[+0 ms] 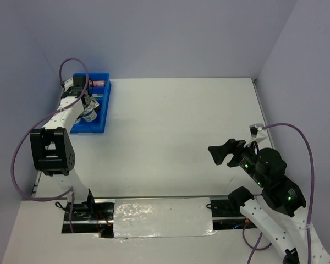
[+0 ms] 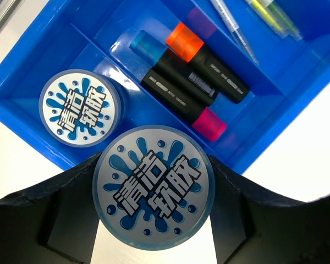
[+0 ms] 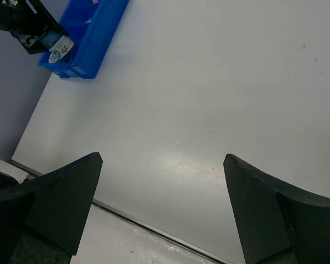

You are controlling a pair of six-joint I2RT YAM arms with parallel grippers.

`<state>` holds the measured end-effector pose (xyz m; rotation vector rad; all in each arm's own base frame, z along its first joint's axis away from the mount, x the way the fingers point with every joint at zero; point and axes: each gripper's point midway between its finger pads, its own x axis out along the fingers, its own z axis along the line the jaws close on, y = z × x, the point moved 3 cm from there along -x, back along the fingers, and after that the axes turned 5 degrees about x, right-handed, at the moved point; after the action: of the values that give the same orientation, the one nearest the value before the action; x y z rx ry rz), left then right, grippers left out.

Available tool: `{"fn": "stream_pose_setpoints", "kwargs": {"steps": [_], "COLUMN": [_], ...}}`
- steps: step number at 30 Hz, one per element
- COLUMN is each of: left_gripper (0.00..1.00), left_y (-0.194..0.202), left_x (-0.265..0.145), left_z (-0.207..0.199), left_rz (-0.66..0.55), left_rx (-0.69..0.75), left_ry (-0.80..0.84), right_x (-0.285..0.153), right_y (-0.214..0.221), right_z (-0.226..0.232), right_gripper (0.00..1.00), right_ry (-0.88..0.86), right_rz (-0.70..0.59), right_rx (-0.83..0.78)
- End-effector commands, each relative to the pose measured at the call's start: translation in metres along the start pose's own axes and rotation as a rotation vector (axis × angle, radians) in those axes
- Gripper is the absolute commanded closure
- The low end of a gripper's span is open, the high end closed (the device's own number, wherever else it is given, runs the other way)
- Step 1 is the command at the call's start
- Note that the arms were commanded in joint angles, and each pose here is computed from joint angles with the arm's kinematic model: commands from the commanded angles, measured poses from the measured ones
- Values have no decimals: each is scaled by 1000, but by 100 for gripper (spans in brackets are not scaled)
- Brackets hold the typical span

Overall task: Sort the stationery into containers
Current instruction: Place the stationery in the storage box.

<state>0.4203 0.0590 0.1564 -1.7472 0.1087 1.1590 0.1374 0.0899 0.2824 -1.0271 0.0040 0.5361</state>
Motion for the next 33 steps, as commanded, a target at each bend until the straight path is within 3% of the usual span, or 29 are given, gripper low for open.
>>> {"fn": "stream_pose_setpoints", "kwargs": {"steps": [1,9,15,26,27,33], "left_gripper": [85,67,42,7,1,1], "left_y": [-13,-13,-6,-12,-12,-20], "left_x": [3,8,14,6,6,-6], "left_z": [1,-1,1,1,0,-5], "left_rz": [-55,-69,-55,-71,-68,-70], "left_rx": [-45,-58,-55,-71,-72,-74], "left_ry": [-28,-18,-38,-24,-20,12], "right_x": [6,11,13,14,15,15], "right_y": [-4,-2,4,6,6,6], "right_z": [5,7,9,13,12,12], "right_gripper": [0,0,0,0,0,0], "right_ry": [-27,-41,-67,-86,-85,-86], "right_rz": [-14,4,30,44,49,54], "right_rx": [-15,-25,-30,-32,-36,-42]}}
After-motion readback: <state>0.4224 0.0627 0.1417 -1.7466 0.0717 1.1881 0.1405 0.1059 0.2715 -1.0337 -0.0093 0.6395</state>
